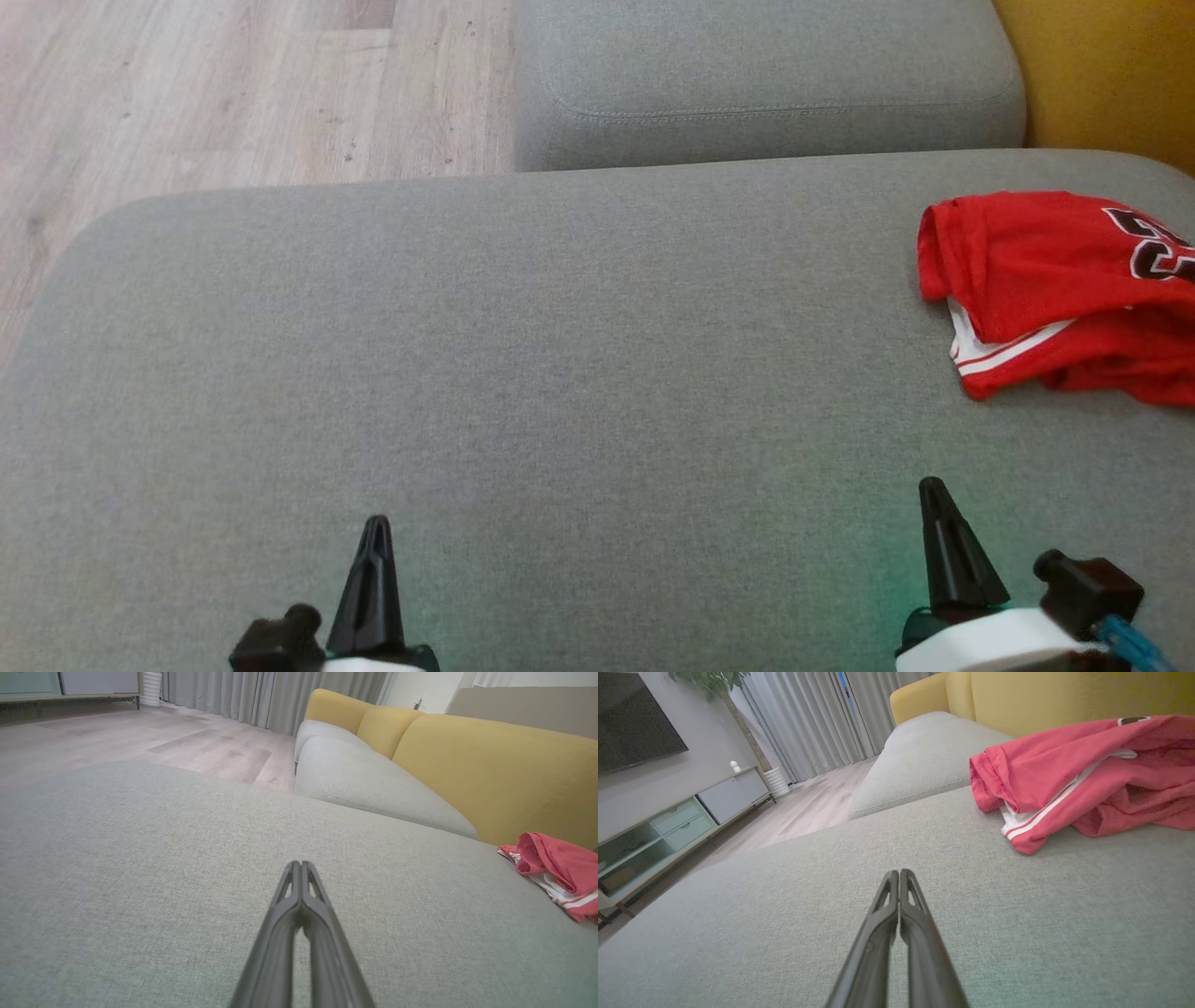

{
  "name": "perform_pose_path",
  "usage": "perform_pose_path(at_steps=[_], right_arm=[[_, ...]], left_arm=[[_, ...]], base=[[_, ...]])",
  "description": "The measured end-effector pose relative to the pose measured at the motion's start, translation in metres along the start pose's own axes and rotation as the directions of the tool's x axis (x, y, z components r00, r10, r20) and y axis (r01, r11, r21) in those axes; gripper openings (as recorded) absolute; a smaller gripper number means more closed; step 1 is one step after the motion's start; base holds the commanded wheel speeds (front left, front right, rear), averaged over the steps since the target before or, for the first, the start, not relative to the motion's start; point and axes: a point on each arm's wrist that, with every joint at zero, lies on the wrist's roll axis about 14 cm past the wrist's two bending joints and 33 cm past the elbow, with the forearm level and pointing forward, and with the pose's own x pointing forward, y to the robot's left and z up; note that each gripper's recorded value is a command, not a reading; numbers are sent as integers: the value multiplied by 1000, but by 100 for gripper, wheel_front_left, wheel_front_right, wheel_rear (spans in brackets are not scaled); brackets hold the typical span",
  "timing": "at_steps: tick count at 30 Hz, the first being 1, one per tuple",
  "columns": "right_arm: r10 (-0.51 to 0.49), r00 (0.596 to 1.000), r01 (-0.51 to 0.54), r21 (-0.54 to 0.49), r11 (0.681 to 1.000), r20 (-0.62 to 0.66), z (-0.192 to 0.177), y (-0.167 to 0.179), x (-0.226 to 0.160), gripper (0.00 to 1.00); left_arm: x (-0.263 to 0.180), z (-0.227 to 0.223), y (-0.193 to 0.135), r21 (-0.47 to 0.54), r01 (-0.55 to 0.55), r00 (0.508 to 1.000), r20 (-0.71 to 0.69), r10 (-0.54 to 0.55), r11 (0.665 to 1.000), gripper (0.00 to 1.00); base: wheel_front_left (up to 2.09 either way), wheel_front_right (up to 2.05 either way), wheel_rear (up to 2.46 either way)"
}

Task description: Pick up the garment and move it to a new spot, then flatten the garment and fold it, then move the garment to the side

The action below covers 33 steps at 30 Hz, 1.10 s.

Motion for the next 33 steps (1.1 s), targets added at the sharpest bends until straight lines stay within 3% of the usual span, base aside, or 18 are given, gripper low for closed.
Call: perform_pose_path(at_steps=[15,33], right_arm=[[-55,998,53,183,982,8,6,-12,4,0],[-104,994,93,384,919,8,12,-24,8,0]], left_arm=[[6,0,9,-182,-31,999,-30,26,983,0],[15,4,17,-377,-60,998,-51,44,924,0]], base=[[0,0,0],[0,0,0]])
